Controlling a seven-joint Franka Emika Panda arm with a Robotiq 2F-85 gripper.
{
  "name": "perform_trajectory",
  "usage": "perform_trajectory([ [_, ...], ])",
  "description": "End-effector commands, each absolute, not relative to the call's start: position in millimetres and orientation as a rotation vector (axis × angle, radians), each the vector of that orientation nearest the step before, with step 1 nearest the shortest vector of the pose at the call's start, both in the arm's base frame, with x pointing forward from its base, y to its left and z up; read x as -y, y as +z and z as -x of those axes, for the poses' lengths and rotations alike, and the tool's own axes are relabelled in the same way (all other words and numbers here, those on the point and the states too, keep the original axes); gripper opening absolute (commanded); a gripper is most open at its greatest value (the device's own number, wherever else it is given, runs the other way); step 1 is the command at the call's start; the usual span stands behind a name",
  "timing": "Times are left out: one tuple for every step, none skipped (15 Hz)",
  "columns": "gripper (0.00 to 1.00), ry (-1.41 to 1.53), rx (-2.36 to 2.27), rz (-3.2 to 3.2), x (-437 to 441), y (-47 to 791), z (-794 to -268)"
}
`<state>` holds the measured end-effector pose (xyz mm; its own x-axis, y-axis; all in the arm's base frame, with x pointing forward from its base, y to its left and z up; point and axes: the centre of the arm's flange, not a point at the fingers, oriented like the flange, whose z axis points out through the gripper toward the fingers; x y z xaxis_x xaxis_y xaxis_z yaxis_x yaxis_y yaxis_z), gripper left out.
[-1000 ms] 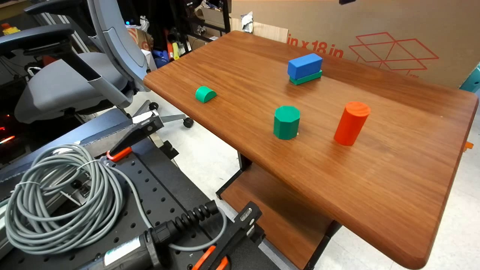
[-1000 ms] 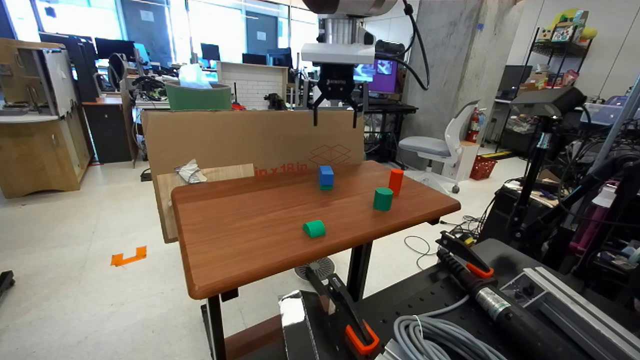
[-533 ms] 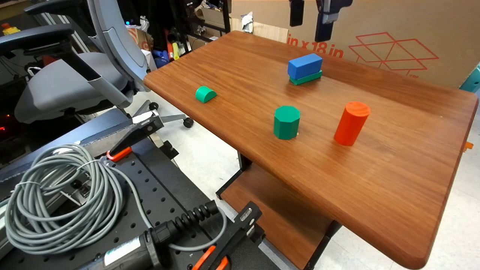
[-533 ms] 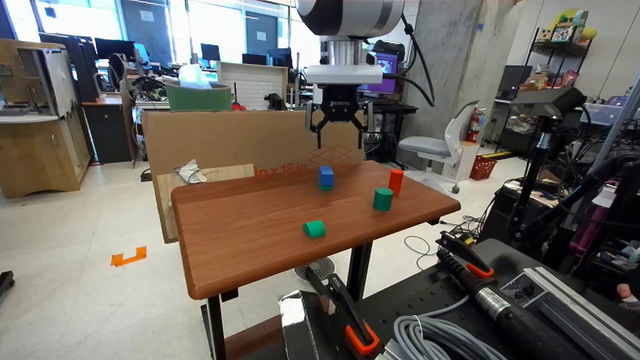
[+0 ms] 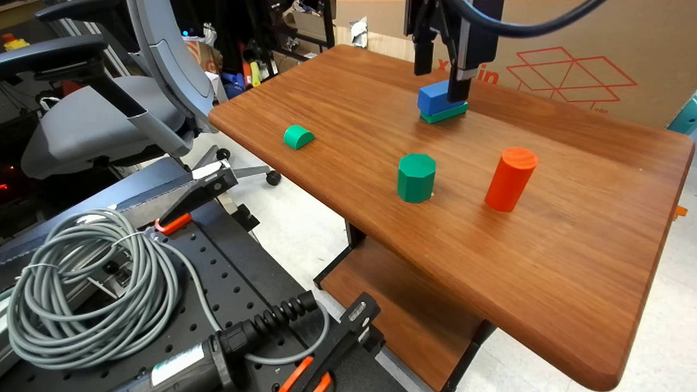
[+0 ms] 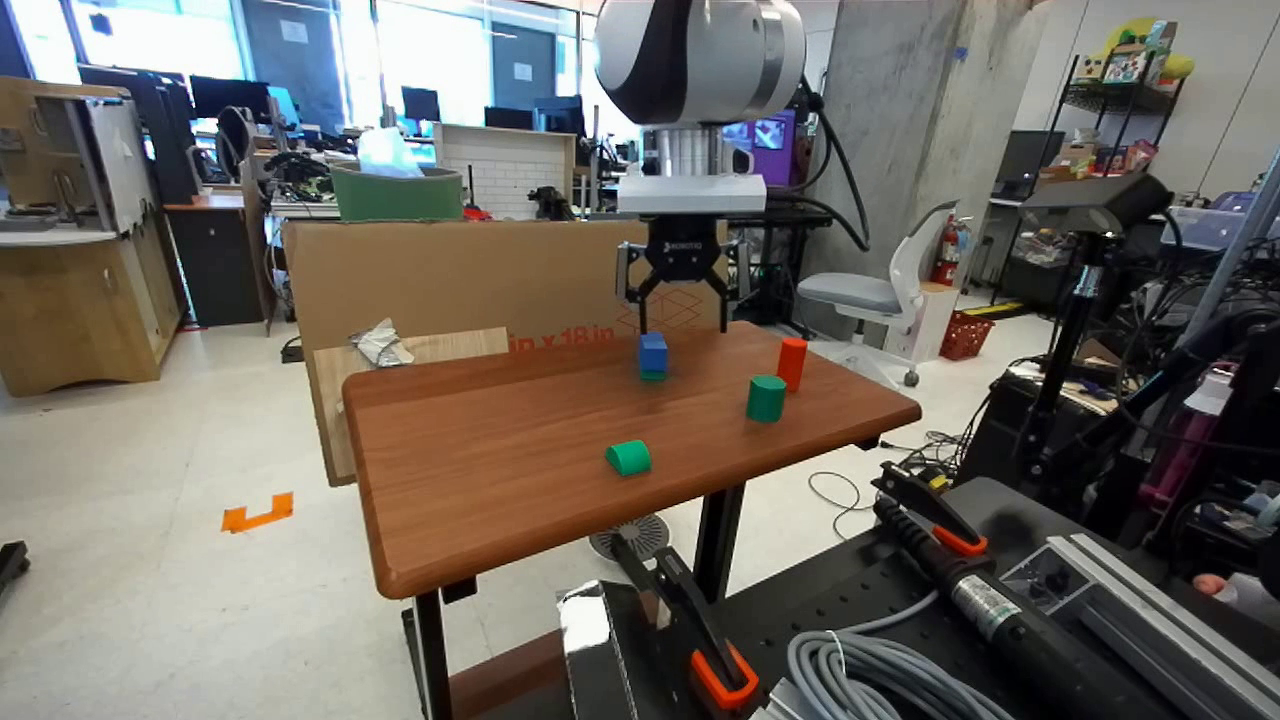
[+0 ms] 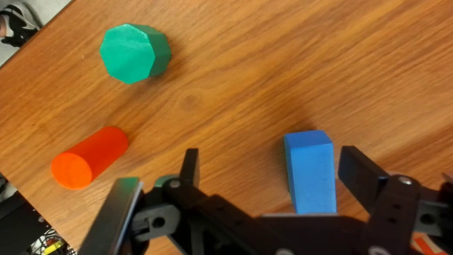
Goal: Unstack the four blocks on the right
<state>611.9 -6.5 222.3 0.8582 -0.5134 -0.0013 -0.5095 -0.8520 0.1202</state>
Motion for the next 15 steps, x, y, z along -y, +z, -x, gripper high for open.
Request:
perform_trajectory([
  [1.0, -0.046, 0.829, -2.962, 7, 215, -621],
  [1.0, -0.056, 0.842, -2.971, 6, 213, -622],
  [1.0, -0.077, 0.846, -2.986, 5, 212, -622],
  [1.0, -0.084, 0.853, -2.995, 4, 210, -623],
  [1.0, -0.094, 0.857, -2.996, 2, 208, -624],
  [1.0, -0.103, 0.858, -2.997, 1, 205, -625],
  [1.0, -0.101, 0.851, -2.997, 0, 203, -625],
  [1.0, -0.087, 0.838, -2.994, 0, 201, -626],
  [1.0, -0.085, 0.836, -2.992, 0, 199, -628],
  [1.0, -0.085, 0.827, -2.993, 0, 197, -629],
  [0.75, -0.084, 0.819, -2.999, -1, 195, -630],
  [0.74, -0.081, 0.817, -3.0, -1, 194, -631],
  [0.65, -0.079, 0.81, -3.001, 0, 194, -633],
  [0.58, -0.078, 0.799, -3.004, -1, 193, -634],
  [0.49, -0.083, 0.788, -3.009, 0, 192, -634],
])
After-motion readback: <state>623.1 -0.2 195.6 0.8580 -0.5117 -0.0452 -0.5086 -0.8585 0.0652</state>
